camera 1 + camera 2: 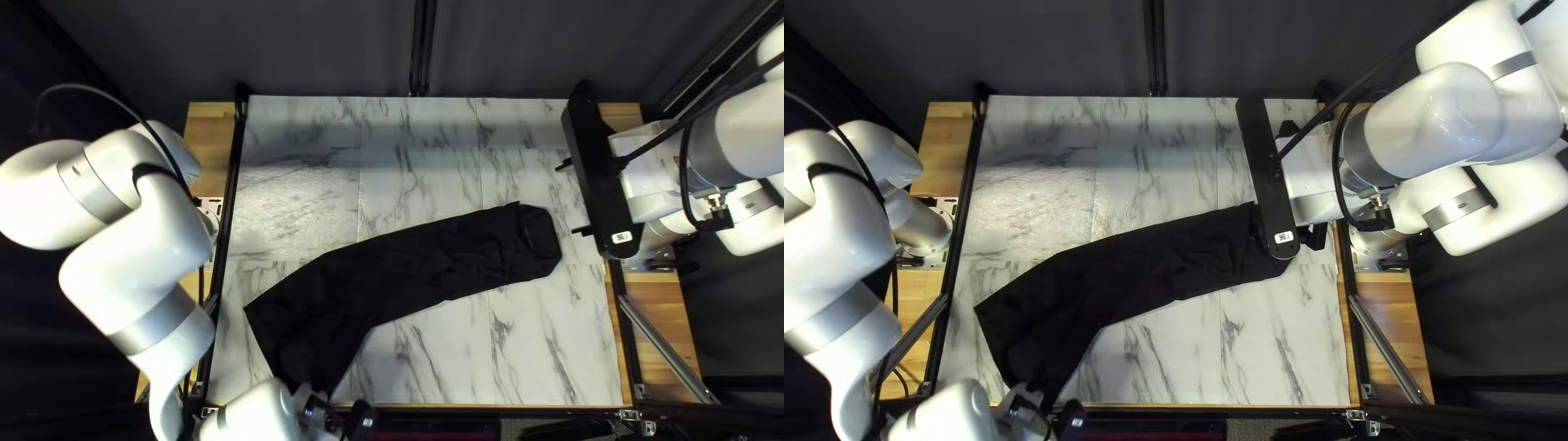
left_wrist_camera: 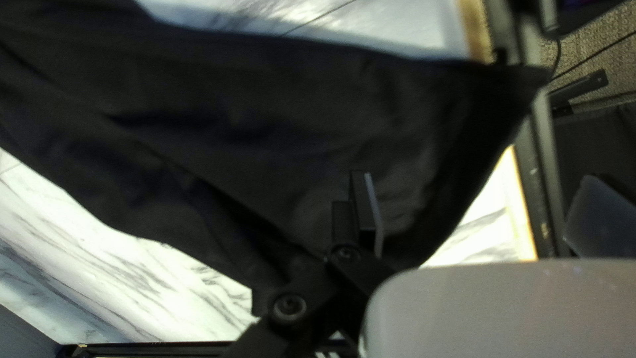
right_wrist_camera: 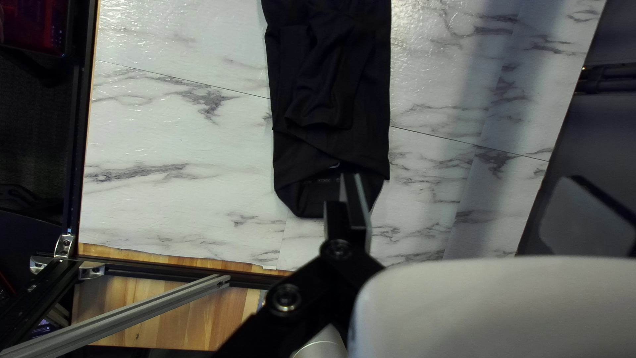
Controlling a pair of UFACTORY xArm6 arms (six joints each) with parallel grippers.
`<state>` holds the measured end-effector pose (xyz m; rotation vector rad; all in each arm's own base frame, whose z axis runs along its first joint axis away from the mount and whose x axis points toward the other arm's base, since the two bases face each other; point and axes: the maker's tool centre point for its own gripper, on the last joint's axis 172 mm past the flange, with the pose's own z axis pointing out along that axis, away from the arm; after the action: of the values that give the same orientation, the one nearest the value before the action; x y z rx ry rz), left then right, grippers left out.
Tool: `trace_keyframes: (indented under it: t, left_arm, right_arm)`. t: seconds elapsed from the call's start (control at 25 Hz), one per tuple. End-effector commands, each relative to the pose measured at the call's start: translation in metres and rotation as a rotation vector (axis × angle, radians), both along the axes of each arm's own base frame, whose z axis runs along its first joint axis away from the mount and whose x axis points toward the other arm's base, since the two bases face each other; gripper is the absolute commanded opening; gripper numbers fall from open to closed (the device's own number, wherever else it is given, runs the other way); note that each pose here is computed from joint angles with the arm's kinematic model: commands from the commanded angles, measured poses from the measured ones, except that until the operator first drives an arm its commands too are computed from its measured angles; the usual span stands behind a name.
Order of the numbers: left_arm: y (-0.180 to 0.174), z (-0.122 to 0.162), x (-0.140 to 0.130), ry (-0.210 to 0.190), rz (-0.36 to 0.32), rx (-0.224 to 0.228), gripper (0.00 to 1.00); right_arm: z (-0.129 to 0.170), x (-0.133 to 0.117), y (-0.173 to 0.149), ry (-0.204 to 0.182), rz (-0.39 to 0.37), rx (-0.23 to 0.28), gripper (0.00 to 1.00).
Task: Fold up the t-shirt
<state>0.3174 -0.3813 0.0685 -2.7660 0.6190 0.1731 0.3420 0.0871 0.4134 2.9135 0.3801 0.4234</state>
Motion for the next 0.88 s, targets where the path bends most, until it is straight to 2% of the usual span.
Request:
trace_keyframes:
  t: [0.04, 0.32, 0.68, 0.72, 0.76, 0.8, 0.84, 0.88]
  left_arm:
    - [-0.011, -0.013, -0.002, -0.014, 0.017, 0.071, 1.0]
    - [-0.004, -0.024, -0.007, -0.029, 0.047, 0.098, 1.0]
    - [0.006, -0.041, -0.001, -0.05, 0.048, 0.074, 1.0]
    - [0.008, -0.042, 0.0, -0.052, 0.047, 0.071, 0.89]
    - [0.009, -0.042, 0.001, -0.053, 0.046, 0.07, 0.67]
    - [0.011, -0.043, 0.002, -0.054, 0.045, 0.068, 0.33]
    - [0.012, -0.043, 0.002, -0.055, 0.044, 0.066, 0.07]
    - [0.012, -0.043, 0.001, -0.056, 0.043, 0.065, 0.03]
  right_arm:
    - [0.0, 0.0, 0.0, 0.0, 0.0, 0.0, 1.0]
    - [0.0, 0.0, 0.0, 0.0, 0.0, 0.0, 1.0]
    - [0.0, 0.0, 0.0, 0.0, 0.0, 0.0, 1.0]
    - [0.0, 0.0, 0.0, 0.0, 0.0, 0.0, 1.0]
    - [0.0, 0.0, 0.0, 0.0, 0.0, 0.0, 1.0]
    - [0.0, 0.0, 0.0, 0.0, 0.0, 0.0, 1.0]
    - [0.0, 0.0, 0.0, 0.0, 0.0, 0.0, 1.0]
    - [0.0, 0.0, 0.0, 0.0, 0.0, 0.0, 1.0]
